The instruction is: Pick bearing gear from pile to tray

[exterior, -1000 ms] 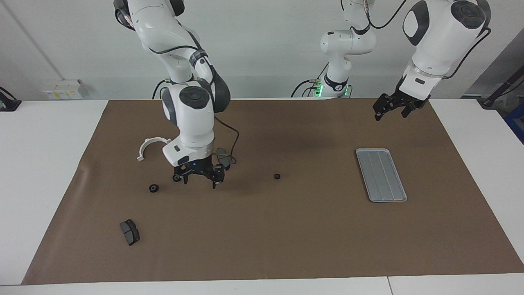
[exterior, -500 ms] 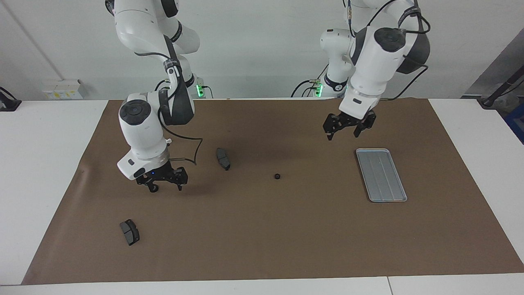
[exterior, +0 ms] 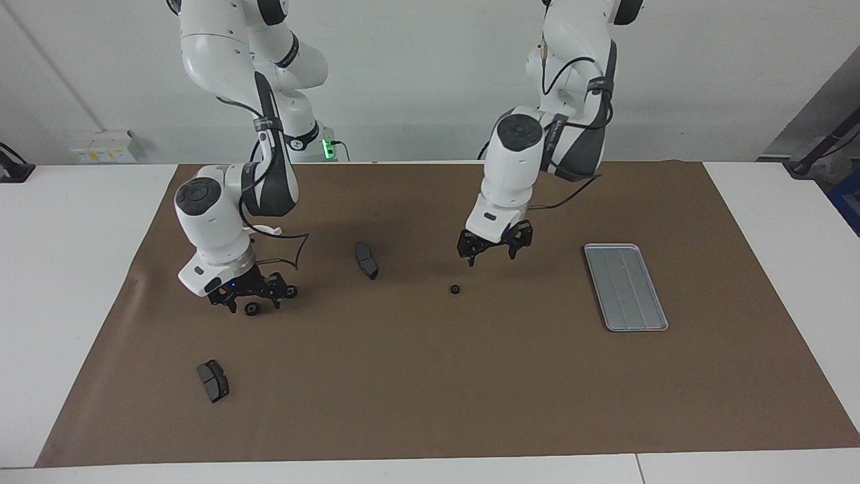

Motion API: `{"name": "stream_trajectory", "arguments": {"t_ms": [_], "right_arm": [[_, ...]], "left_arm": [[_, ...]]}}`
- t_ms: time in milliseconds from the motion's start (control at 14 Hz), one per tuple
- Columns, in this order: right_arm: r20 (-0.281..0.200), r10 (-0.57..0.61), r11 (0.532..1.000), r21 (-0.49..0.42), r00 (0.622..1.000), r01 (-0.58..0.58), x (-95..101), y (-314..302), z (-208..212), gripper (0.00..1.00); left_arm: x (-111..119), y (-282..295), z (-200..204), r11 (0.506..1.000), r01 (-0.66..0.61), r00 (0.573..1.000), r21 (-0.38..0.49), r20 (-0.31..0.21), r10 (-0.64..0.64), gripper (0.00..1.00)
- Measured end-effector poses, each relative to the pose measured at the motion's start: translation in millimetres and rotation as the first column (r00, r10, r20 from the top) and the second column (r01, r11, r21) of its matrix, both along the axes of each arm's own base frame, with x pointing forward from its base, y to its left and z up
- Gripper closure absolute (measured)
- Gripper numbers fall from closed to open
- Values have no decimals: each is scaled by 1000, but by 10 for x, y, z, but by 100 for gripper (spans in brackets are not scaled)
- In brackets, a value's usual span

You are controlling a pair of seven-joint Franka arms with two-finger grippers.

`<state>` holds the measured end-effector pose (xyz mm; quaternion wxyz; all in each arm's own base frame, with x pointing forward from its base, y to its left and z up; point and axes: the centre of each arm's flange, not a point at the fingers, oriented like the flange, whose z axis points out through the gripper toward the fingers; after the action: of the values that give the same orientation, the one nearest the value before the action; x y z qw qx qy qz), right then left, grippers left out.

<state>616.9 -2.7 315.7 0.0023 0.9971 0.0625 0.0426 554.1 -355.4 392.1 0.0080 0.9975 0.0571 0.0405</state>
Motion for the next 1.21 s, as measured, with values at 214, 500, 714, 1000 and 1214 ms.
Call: {"name": "stream_trajectory", "arguments": {"t_ms": [214, 500, 714, 1000, 1214], "right_arm": [[-11, 60, 998, 32, 998, -60, -61, -271, -75, 1], [-30, 70, 997, 33, 997, -69, -133, -308, -177, 23], [-5, 69, 997, 26, 998, -69, -154, -308, -227, 41], [13, 67, 998, 21, 998, -67, -196, -312, -300, 41], [17, 66, 998, 20, 998, -66, -192, -321, -285, 52]], "left_arm": [[140, -123, -325, 1000, 2, 1000, -18, 23, -2, 0], [194, -174, -497, 1000, 15, 999, -27, 51, -14, 0], [170, -204, -592, 999, 26, 999, -20, 45, -25, 0], [-13, -317, -778, 998, 68, 997, 2, 24, -68, 0], [-96, -353, -858, 996, 83, 996, 11, 10, -83, 0]]}}
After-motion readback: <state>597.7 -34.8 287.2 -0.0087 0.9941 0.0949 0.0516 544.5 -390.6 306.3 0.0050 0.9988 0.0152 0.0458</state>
